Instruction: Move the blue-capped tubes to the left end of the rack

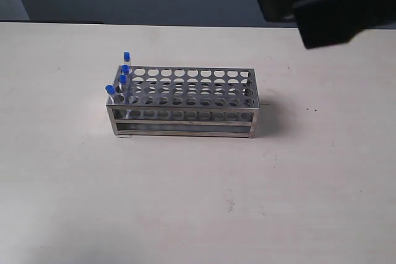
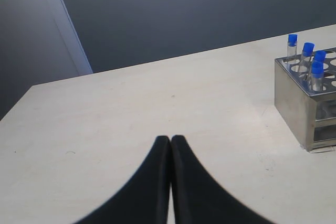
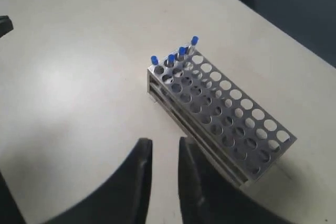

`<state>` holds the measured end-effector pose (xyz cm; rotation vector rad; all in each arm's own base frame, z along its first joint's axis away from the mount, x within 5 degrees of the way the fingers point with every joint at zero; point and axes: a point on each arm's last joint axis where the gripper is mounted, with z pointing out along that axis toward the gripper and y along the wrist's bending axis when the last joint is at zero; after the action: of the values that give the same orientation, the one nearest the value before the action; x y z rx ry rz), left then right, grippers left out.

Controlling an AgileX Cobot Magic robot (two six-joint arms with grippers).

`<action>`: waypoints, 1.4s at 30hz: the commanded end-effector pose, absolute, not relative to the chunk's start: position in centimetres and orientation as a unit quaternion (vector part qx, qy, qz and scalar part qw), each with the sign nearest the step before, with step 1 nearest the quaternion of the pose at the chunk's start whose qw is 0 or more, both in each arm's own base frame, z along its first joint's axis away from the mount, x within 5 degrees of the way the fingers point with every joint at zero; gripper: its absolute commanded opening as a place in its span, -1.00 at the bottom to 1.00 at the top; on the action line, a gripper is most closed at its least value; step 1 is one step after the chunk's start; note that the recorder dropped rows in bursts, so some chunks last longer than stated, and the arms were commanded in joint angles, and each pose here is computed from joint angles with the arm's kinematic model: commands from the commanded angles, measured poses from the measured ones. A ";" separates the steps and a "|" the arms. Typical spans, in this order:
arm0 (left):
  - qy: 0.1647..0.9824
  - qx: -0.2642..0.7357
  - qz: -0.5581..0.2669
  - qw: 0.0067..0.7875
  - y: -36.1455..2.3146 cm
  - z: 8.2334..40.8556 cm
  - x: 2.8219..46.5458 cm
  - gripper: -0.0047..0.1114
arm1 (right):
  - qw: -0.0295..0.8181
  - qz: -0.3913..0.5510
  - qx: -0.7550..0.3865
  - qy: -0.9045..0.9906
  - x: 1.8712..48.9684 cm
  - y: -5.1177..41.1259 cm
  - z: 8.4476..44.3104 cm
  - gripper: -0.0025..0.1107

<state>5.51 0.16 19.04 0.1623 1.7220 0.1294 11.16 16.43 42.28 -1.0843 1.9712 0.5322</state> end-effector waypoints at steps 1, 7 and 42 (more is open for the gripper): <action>0.753 0.073 0.055 0.651 0.1 19.2 5.6 -0.91 | 0.470 0.223 -0.348 0.780 12.2 13.6 37.2 -0.62; 0.753 0.073 0.055 0.651 0.1 19.2 5.6 -0.91 | 0.542 0.206 -0.093 0.809 9.1 4.6 26.5 -0.62; 0.753 0.073 0.055 0.651 0.1 19.2 5.6 -0.91 | 0.590 0.117 -0.070 0.795 4.9 2.1 18.2 -0.62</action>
<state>5.51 0.16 19.04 0.1623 1.7220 0.1294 4.95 2.12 18.18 -0.1612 1.8631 0.2712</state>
